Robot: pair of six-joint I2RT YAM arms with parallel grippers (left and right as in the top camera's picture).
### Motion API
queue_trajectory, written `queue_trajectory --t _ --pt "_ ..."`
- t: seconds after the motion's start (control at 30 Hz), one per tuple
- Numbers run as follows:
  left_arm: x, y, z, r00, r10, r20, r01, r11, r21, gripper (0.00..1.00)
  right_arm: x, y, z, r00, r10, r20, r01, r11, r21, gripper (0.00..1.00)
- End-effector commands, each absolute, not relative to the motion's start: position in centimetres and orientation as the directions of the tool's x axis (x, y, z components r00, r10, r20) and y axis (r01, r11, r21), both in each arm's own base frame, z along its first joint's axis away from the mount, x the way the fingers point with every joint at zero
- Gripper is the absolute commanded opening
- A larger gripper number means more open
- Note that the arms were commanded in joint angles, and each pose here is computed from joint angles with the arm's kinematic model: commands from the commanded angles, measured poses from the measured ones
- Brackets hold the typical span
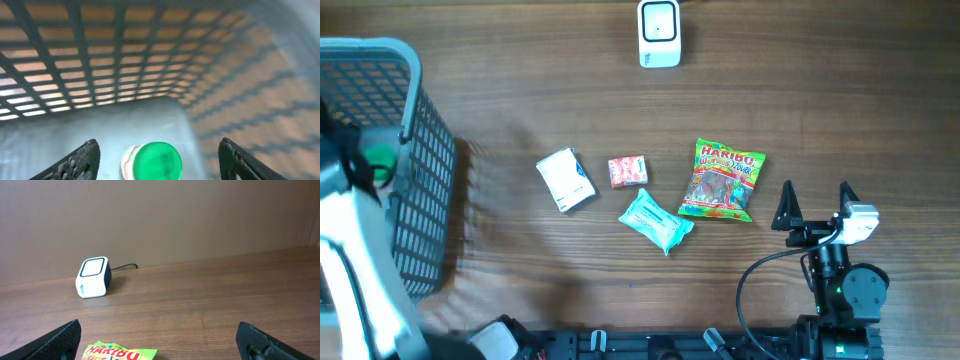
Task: Scan the item barcode
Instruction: 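Lower the left gripper onto the Knorr container and grasp it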
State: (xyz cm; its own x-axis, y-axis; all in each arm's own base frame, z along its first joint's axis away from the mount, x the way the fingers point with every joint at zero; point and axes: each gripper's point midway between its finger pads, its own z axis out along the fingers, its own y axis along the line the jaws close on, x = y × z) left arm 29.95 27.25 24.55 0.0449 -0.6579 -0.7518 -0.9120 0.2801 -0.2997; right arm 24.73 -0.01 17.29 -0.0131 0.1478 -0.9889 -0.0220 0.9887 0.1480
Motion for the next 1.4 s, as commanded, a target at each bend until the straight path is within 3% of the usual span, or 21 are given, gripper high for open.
queue_trajectory --t 0.0,0.13,0.2,0.23,0.37,0.5,0.83,0.93,1.0,1.37 --pt "30.2 22.7 32.0 0.138 -0.686 -0.715 -0.734 0.414 -0.539 0.7 24.7 0.2 17.5 -0.006 0.137 -0.991 -0.035 0.99 0.137 1.0" --pt "28.5 19.3 37.7 0.204 -0.668 -0.716 -0.585 0.503 -0.636 0.73 24.7 0.2 17.5 -0.006 0.137 -0.991 -0.035 0.99 0.137 1.0" --pt "27.5 19.6 38.0 0.231 -0.648 -0.726 -0.606 0.488 -0.628 0.94 24.7 0.2 17.5 -0.006 0.137 -0.991 -0.035 0.99 0.137 1.0" --pt "27.1 19.8 37.6 0.233 -0.645 -0.728 -0.629 0.471 -0.619 0.99 24.7 0.2 17.5 -0.007 0.137 -0.991 -0.035 0.99 0.137 1.0" --pt "27.1 21.8 33.0 0.159 -0.669 -0.726 -0.763 0.383 -0.52 1.0 24.7 0.2 17.5 -0.007 0.137 -0.991 -0.035 0.99 0.137 1.0" --pt "30.7 24.2 26.0 -0.004 -0.721 -0.693 -0.839 0.379 -0.39 1.0 24.7 0.2 17.5 -0.006 0.137 -0.991 -0.035 0.99 0.137 1.0" --pt "35.7 27.2 15.6 -0.355 -0.661 -0.661 -0.822 0.558 -0.117 1.0 24.7 0.2 17.5 -0.006 0.137 -0.991 -0.035 0.99 0.137 1.0" --pt "36.2 27.3 13.6 -0.427 -0.639 -0.64 -0.795 0.603 -0.071 1.0 24.7 0.2 17.5 -0.007 0.137 -0.991 -0.035 0.99 0.137 1.0" --pt "37.4 26.2 12.3 -0.502 -0.611 -0.612 -0.723 0.685 -0.091 1.0 24.7 0.2 17.5 -0.006 0.137 -0.991 -0.035 0.99 0.137 1.0" --pt "37.9 25.8 8.0 -0.549 -0.639 -0.539 -0.713 0.694 -0.096 1.0 24.7 0.2 17.5 -0.007 0.137 -0.991 -0.035 0.99 0.137 1.0"
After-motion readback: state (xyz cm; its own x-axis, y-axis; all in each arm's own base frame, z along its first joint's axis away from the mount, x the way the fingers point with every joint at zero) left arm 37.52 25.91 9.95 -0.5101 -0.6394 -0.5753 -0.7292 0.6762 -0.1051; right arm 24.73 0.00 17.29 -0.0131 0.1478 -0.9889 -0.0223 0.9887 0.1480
